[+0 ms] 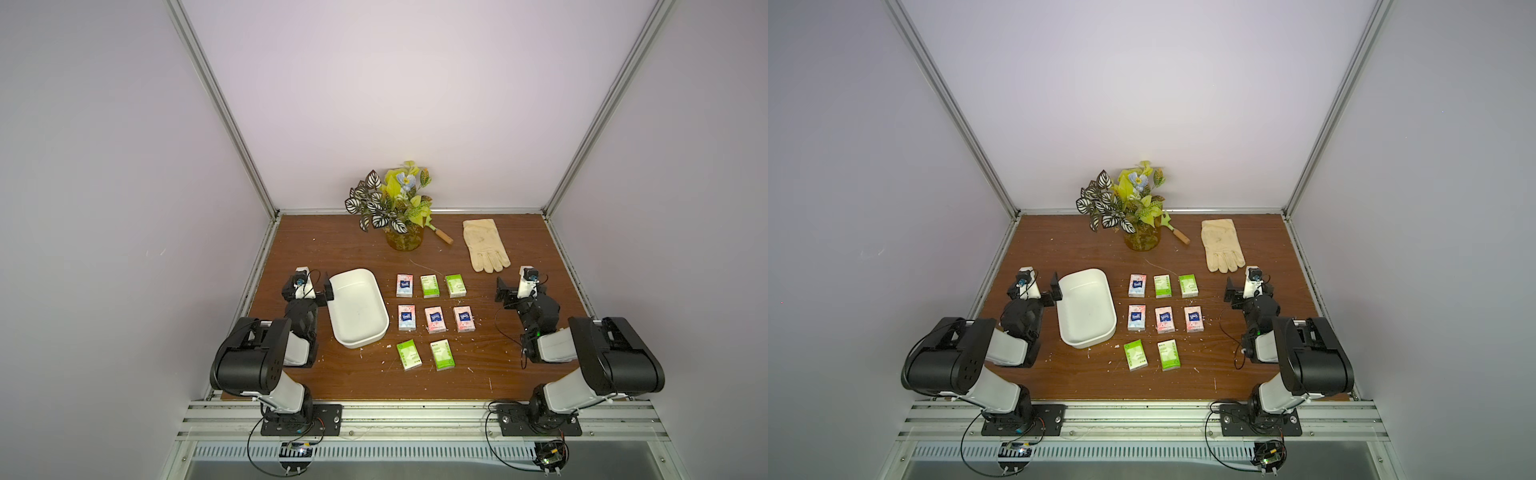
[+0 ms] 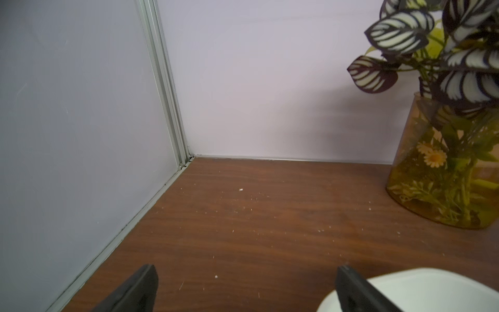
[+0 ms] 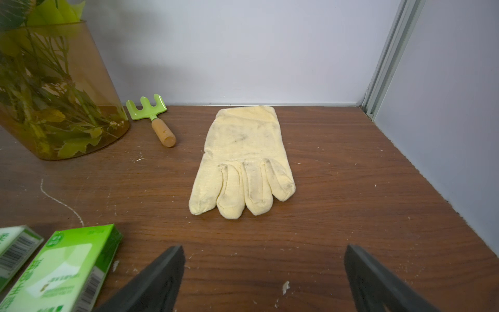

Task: Take the pocket tissues out of the storage box
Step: Reset both arms

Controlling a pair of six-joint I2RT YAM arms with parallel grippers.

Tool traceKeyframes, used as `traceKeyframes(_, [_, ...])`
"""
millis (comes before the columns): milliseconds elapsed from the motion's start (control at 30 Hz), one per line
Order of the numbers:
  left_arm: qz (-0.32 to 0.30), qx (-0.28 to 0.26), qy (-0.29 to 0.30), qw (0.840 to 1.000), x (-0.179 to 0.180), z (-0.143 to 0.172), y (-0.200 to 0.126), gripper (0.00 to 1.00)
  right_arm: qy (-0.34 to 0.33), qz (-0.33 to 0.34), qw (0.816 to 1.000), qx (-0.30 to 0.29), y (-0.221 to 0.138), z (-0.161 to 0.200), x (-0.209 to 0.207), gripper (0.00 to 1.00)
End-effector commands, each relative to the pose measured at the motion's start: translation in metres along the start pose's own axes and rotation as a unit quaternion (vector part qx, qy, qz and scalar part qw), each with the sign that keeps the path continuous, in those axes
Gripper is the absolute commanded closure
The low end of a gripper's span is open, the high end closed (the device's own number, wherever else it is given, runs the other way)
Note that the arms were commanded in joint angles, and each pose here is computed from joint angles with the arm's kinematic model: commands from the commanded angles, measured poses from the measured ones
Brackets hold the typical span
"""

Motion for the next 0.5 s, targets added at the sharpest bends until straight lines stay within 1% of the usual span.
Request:
traceKeyframes(0, [-0.022,0.026,-0.002,0.999,0.0085,0.0111,-0.0014,0.02,-0.004,0.009,1.0,-0.03,0.0021,-0.0144,-0.0019,0.01])
traceKeyframes(100, [-0.006,0.027,0.004,1.0,0.0042,0.0113,-0.0012,0.02,-0.004,0.009,1.0,-0.029,0.0019,-0.0141,-0.0019,0.01])
traceKeyframes(467, [-0.011,0.029,0.003,1.0,0.0052,0.0114,0.0008,0.02,-0.004,0.009,1.0,-0.03,0.0018,-0.0143,-0.0019,0.01])
Point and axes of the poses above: each gripper's point midway between its finger pads, its own y axis out along the fingers, its own x axis along the line the jaws close on, z = x × y, the point moved 4 cm from there along -y, back along the fingers, and after that the axes turned 2 degrees about -y, right-handed, at the moved point
